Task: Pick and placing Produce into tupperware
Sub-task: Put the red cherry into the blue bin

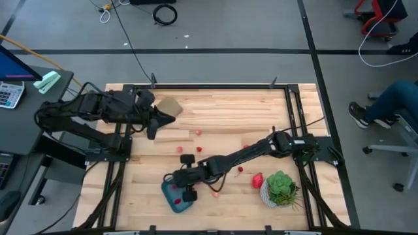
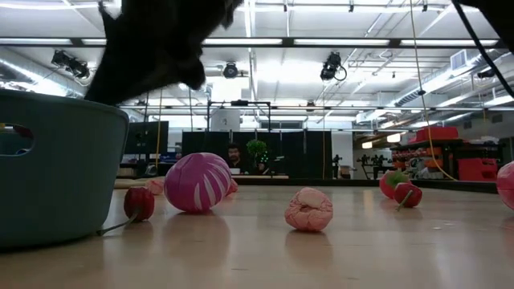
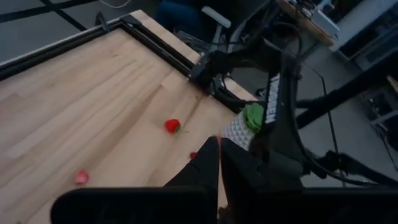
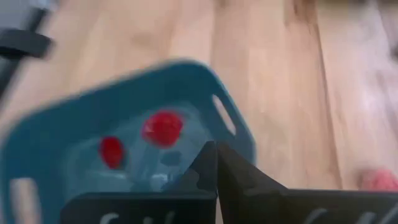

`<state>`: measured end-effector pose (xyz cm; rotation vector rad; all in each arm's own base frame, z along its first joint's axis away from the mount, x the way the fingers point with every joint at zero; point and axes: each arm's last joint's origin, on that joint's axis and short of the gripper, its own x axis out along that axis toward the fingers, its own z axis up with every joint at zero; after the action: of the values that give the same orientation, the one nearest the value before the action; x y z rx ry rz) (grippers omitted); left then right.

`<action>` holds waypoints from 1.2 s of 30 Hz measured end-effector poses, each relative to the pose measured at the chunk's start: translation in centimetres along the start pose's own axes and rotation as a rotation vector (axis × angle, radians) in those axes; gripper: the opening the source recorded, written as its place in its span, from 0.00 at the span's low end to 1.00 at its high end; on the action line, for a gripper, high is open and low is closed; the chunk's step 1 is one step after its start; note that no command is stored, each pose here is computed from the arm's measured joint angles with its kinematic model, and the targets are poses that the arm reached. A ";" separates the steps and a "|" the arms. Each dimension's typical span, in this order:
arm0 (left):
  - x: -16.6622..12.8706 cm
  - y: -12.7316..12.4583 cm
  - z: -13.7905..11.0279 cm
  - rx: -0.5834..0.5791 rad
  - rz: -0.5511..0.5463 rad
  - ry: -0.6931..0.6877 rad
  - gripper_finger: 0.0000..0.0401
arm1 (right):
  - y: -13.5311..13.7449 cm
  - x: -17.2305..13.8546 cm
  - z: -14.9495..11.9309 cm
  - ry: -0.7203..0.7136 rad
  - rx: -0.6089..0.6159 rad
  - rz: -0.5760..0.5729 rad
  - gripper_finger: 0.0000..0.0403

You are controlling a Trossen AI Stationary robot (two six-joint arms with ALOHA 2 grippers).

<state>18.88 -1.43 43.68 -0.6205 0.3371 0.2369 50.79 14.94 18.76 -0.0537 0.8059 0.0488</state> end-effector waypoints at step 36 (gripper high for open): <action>-0.2 -0.1 -1.0 0.043 0.014 0.077 0.05 | -3.2 -8.4 1.8 0.207 0.240 0.168 0.31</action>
<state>18.53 -2.18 43.04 -0.5862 0.4198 0.2185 46.46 11.68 26.18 0.2390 1.0172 0.1062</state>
